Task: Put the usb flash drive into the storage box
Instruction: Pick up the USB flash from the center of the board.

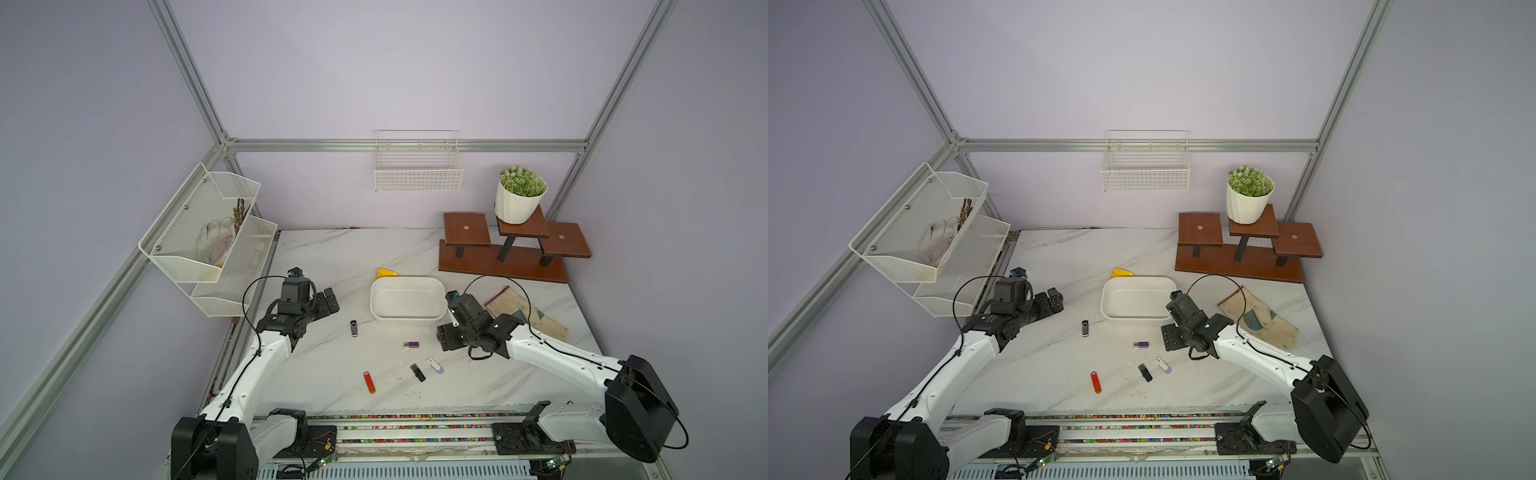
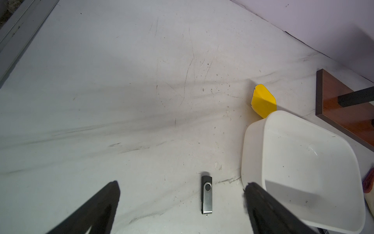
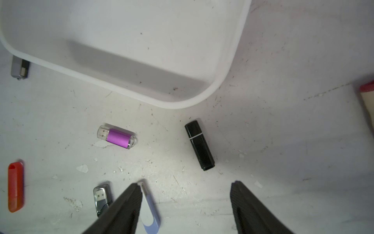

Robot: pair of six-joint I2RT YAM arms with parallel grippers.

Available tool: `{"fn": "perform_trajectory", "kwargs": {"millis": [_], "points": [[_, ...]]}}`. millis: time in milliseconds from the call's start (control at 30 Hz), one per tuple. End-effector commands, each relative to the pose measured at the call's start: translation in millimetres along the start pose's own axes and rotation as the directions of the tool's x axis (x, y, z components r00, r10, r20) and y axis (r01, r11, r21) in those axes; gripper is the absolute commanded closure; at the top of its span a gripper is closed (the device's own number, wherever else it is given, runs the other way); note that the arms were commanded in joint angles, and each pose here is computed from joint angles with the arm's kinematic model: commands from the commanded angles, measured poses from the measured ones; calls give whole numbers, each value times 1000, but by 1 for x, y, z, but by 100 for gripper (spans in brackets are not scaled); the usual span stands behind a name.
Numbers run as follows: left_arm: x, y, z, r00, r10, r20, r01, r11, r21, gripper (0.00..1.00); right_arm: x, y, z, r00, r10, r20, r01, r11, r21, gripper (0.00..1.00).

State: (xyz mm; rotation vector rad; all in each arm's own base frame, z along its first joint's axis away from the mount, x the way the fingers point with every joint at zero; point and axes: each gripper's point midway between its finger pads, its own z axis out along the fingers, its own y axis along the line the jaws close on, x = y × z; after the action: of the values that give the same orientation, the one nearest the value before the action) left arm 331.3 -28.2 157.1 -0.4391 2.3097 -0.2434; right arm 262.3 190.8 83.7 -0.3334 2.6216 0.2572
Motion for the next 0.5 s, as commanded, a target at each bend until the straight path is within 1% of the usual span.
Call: {"fn": "perform_trajectory", "kwargs": {"millis": [0,100,467], "points": [[6,-5,0,1000,-3,-16,3,1000,23,0,18,-6,12,995,-4,-104,9,999,48,29],[8,-5,1,1000,-2,-18,3,1000,18,0,23,-6,22,990,-18,-139,26,998,57,29],[7,-7,0,1000,7,-13,-7,1000,17,0,12,-10,39,994,-52,-101,61,994,93,32]]}}
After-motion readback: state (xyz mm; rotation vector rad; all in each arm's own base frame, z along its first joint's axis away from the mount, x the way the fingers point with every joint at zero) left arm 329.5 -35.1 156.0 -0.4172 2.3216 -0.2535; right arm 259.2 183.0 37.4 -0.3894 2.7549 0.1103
